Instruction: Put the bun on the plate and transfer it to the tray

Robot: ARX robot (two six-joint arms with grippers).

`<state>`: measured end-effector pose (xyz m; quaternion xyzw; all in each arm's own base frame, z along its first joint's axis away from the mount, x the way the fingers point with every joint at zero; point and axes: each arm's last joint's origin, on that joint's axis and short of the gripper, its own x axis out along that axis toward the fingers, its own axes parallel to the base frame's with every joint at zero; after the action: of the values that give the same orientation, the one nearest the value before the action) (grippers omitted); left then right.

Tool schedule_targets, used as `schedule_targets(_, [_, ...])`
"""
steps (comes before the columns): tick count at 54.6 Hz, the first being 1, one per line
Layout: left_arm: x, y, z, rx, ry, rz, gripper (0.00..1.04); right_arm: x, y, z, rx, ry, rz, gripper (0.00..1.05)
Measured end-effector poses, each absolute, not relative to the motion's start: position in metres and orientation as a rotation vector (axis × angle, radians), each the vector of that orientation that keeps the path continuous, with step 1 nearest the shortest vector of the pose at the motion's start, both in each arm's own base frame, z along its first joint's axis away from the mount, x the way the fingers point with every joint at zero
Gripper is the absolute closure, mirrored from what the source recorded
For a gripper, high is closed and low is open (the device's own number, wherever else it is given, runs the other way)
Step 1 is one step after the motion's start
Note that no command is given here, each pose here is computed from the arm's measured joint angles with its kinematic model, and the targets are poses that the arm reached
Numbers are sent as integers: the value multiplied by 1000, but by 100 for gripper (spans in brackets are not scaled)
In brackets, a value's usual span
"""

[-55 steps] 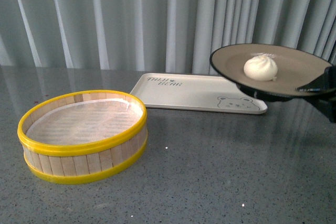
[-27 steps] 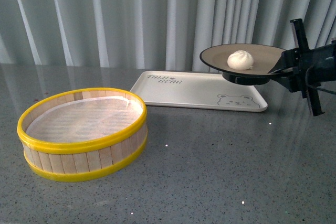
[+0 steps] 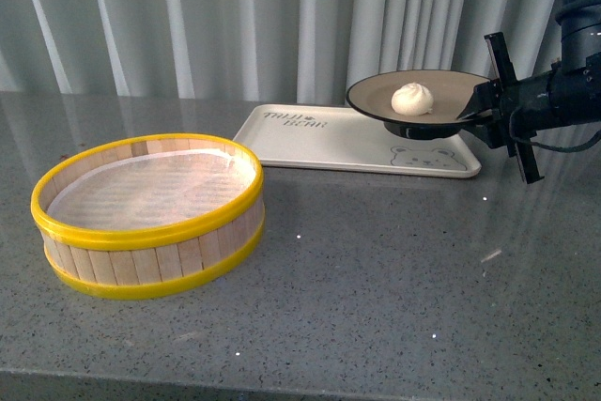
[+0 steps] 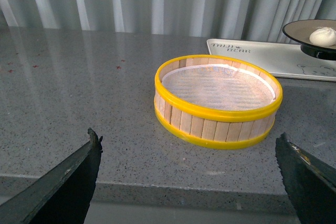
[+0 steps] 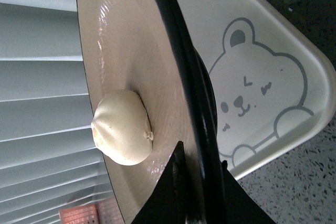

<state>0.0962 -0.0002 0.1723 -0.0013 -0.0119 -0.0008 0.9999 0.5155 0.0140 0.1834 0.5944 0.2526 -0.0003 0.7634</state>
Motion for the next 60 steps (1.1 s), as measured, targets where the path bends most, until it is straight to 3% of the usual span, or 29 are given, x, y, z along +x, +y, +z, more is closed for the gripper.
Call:
schedule_targets(21, [96, 0, 172, -3, -24, -2, 7, 542, 14, 149, 1295, 588, 5, 101])
schedule_targets(60, [96, 0, 172, -3, -24, -2, 7, 553, 20, 145, 1270, 606, 35, 101])
